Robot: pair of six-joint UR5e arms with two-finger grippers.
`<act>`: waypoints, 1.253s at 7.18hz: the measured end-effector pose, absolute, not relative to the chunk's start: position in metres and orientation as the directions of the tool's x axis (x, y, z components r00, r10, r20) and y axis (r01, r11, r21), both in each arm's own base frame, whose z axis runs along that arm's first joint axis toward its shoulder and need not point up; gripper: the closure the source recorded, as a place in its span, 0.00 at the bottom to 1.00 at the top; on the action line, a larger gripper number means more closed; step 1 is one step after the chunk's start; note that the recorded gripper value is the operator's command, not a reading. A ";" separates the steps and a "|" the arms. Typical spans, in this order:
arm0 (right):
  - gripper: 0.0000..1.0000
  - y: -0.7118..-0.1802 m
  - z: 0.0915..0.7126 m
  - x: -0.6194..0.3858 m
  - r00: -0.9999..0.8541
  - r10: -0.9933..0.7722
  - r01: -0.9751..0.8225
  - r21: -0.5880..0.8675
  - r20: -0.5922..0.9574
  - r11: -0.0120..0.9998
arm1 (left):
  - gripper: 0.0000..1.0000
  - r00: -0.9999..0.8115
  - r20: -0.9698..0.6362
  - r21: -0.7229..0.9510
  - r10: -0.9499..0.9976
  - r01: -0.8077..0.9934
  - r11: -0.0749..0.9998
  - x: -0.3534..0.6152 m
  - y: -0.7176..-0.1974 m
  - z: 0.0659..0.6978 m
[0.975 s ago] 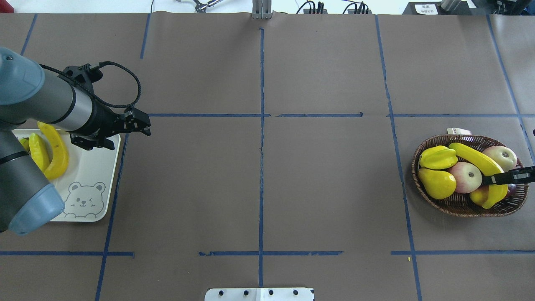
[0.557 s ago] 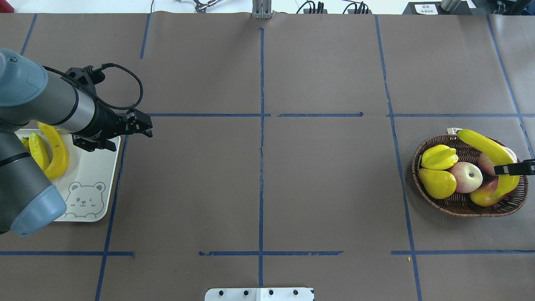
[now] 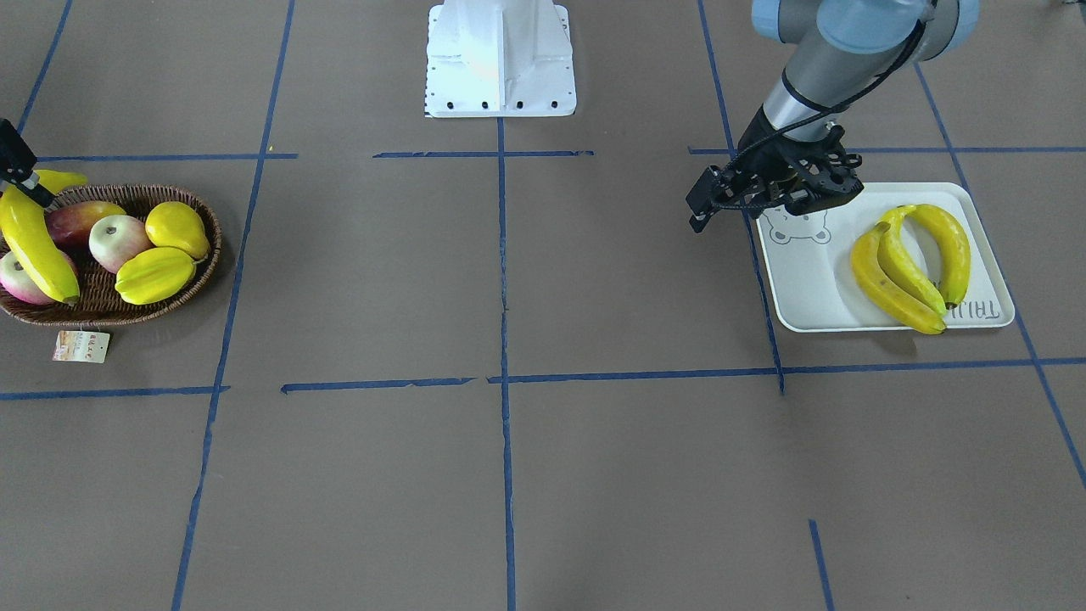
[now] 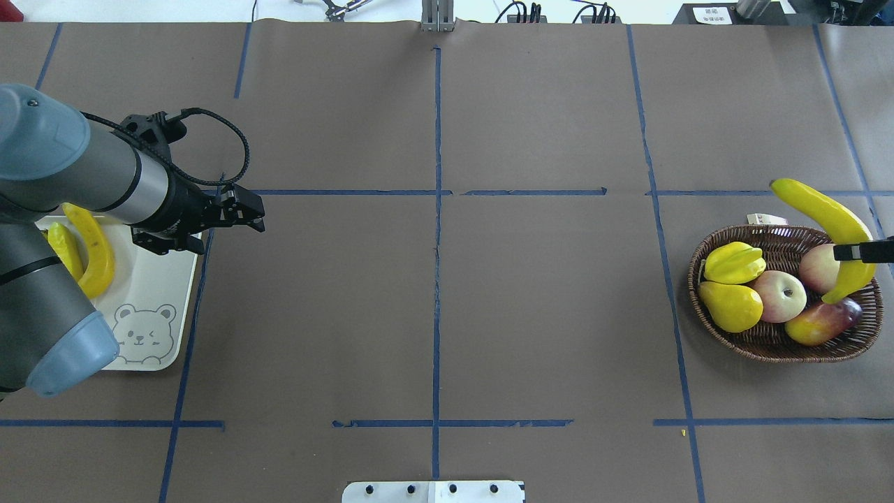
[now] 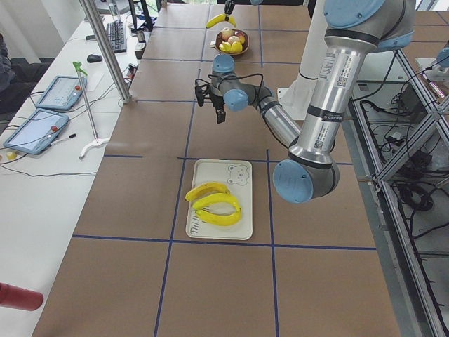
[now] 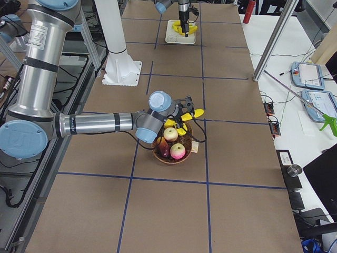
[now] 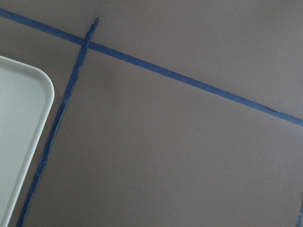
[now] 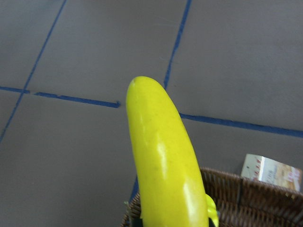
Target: Transfer all bananas from basket to plate
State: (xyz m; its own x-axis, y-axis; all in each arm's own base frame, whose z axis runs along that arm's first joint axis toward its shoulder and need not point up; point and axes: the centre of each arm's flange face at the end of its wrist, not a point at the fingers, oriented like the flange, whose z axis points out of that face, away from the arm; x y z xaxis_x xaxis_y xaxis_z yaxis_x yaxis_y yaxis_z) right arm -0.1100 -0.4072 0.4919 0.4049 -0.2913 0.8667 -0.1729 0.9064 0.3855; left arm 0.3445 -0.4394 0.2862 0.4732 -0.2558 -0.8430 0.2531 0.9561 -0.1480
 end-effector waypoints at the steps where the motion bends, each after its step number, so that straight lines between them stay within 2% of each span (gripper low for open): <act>1: 0.91 -0.428 0.464 -0.130 0.382 -0.327 -0.165 0.412 0.865 0.896 | 0.00 0.450 -0.862 -0.131 -0.234 0.248 0.960 0.347 -0.440 0.276; 5: 0.91 -0.476 0.334 -0.264 0.320 -0.294 -0.197 0.366 0.901 0.909 | 0.00 0.341 -0.916 -0.125 -0.210 0.255 0.959 0.366 -0.453 0.204; 9: 0.91 -0.446 0.242 -0.393 0.292 -0.226 -0.291 0.311 0.929 0.905 | 0.00 0.099 -0.900 -0.374 -0.424 0.320 0.870 0.390 -0.474 0.147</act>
